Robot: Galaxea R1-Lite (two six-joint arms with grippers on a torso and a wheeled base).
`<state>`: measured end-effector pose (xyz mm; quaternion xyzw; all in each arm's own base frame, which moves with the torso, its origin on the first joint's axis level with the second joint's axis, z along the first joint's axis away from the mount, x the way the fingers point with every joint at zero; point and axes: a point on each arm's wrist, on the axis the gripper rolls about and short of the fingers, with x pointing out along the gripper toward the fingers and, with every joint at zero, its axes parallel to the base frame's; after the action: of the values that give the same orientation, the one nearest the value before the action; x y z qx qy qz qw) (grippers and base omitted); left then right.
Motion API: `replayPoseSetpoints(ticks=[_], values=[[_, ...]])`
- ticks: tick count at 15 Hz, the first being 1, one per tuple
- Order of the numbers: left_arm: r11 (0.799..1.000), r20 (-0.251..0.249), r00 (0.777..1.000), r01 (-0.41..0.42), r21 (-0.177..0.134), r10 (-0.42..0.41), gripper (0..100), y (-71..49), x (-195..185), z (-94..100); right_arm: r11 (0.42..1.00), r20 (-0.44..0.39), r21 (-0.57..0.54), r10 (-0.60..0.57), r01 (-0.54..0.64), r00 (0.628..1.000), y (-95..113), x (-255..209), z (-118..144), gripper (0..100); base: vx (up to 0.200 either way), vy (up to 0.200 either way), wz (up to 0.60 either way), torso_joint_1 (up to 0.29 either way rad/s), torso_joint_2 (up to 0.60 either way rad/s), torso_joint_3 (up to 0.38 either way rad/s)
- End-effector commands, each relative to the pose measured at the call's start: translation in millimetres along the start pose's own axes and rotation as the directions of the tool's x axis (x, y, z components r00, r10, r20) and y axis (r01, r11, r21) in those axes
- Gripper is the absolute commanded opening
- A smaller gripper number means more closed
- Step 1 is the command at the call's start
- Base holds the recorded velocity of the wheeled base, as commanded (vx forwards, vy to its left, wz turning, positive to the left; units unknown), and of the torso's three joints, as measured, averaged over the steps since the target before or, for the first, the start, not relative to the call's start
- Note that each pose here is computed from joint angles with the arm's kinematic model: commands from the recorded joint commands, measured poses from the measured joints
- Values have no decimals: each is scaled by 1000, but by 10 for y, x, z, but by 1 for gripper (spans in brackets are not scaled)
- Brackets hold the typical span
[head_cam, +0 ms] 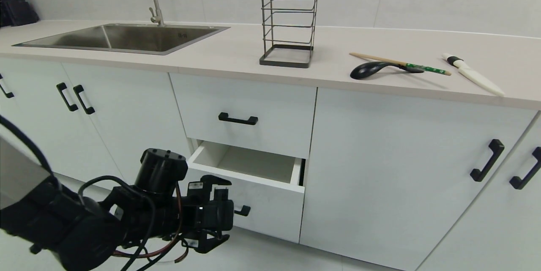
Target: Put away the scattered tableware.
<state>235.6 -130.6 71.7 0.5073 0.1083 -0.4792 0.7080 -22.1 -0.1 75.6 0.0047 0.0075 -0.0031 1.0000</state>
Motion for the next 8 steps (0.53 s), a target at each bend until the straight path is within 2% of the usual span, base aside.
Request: replayPoseSetpoints(ticks=[1, 2, 3, 5, 8], values=[[995, 47, 994, -101, -6, 101, 100, 184, -189, 135, 1000, -2, 0, 0, 0, 1000, 0, 1, -1, 0, 0, 0, 0, 0, 0, 0], [995, 46, 994, -97, -23, 98, 100, 219, -124, 131, 1000, -2, 0, 0, 0, 1000, 0, 1, -1, 0, 0, 0, 0, 0, 0, 0], [995, 44, 995, -83, -56, 85, 100, 297, 68, 99, 1000, -2, 0, 0, 0, 1000, 0, 1, -1, 0, 0, 0, 0, 0, 0, 0], [996, 38, 997, -58, -68, 61, 100, 402, 388, 7, 1000, -2, 0, 0, 0, 1000, 0, 1, -1, 0, 0, 0, 0, 0, 0, 0], [997, 34, 999, -32, -67, 34, 100, 443, 712, -56, 1000, -2, 0, 0, 0, 1000, 0, 1, -1, 0, 0, 0, 0, 0, 0, 0]])
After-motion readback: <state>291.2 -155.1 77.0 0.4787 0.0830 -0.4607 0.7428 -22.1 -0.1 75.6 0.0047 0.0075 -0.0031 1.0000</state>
